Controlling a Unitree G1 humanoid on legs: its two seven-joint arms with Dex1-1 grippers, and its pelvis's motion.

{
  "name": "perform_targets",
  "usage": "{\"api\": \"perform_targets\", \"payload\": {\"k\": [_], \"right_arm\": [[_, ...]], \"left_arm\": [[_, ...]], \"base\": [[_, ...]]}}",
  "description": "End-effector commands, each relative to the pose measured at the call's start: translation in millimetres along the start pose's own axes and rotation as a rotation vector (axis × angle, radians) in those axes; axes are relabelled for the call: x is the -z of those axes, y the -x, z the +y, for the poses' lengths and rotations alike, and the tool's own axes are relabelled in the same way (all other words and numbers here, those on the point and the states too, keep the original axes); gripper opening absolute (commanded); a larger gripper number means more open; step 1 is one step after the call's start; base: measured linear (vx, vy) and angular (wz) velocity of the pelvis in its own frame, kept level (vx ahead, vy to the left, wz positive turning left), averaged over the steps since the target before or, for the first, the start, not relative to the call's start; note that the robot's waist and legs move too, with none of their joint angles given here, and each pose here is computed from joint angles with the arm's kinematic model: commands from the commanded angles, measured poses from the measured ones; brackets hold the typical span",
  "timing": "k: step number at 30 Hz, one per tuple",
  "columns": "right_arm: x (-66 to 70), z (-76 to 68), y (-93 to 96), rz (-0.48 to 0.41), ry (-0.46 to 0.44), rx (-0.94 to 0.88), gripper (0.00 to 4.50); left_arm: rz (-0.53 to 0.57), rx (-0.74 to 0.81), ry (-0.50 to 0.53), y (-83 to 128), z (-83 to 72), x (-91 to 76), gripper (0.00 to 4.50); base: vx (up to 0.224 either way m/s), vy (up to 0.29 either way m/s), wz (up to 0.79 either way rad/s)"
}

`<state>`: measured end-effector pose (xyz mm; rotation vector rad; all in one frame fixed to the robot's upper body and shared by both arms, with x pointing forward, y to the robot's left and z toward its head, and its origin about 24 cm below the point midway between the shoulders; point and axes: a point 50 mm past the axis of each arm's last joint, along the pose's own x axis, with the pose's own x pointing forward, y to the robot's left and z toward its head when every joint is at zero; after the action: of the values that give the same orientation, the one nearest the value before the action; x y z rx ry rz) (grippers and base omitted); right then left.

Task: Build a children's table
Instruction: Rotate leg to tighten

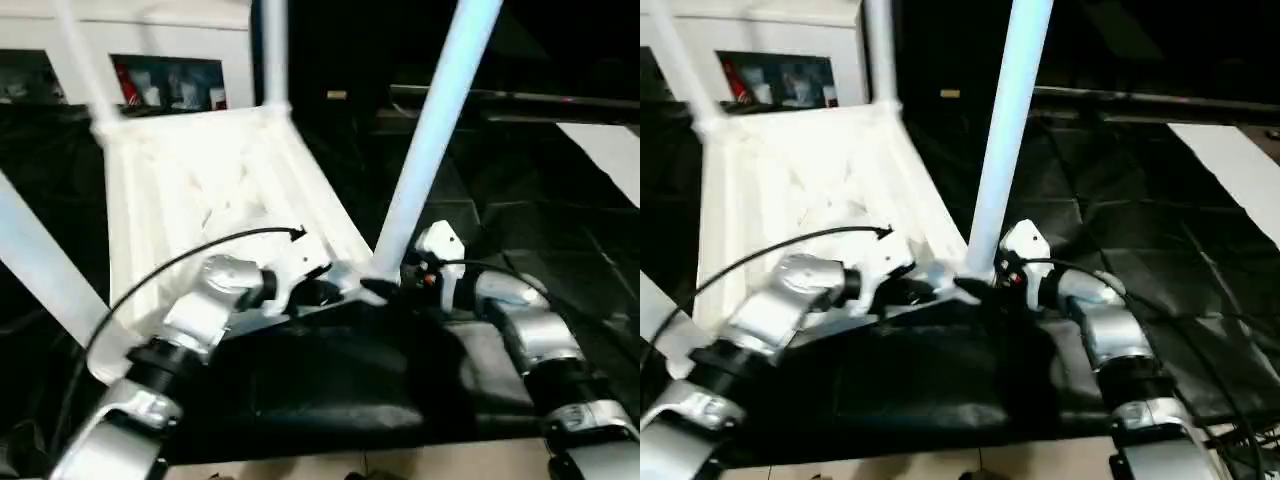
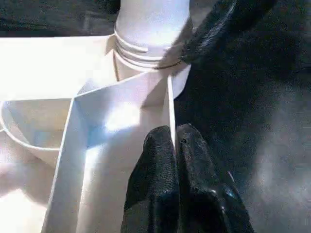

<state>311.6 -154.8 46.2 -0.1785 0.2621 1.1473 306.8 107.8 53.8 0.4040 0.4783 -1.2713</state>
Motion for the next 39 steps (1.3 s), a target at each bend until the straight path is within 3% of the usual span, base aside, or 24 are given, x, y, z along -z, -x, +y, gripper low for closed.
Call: {"api": "perform_targets", "payload": {"k": [1, 4, 5, 14, 19, 30, 36, 39], "right_arm": [[-1.9, 0.0, 2.3, 0.002, 0.009, -0.043, 3.56], [-2.8, -1.8, 3.0, 0.005, 0.014, -0.042, 3.56], [-3.1, -2.0, 2.9, 0.004, 0.015, -0.043, 3.59], [-3.7, 2.1, -0.6, -0.001, 0.018, -0.074, 3.59], [-3.2, 2.3, 1.6, -0.001, 0.020, -0.087, 3.59], [-2.5, -3.3, 6.1, 0.027, 0.034, -0.069, 3.59], [-0.4, -3.6, 7.3, 0.034, 0.009, -0.079, 2.90], [0.2, -4.7, 7.2, 0.029, -0.002, -0.071, 2.77]], "left_arm": [[0.058, 0.081, 0.003, -7.5, -11.7, 14.0, 0.00], [0.054, 0.059, 0.008, -5.6, -8.9, 14.6, 0.00], [0.053, 0.055, 0.014, -5.1, -8.2, 14.9, 0.45], [0.071, 0.030, 0.018, -3.8, -4.7, 17.3, 1.03], [0.074, 0.045, 0.042, -0.5, -3.2, 20.7, 1.03], [0.165, 0.065, 0.086, 4.6, -2.0, 28.0, 0.15], [0.150, 0.063, 0.083, 4.6, -0.9, 26.1, 0.00], [0.147, 0.066, 0.083, 4.5, -1.3, 25.6, 0.00]], "base": [[0.000, 0.000, 0.00], [0.000, 0.000, 0.00], [0.000, 0.000, 0.00], [0.000, 0.000, 0.00], [0.000, 0.000, 0.00], [0.000, 0.000, 0.00], [0.000, 0.000, 0.00], [0.000, 0.000, 0.00]]}}
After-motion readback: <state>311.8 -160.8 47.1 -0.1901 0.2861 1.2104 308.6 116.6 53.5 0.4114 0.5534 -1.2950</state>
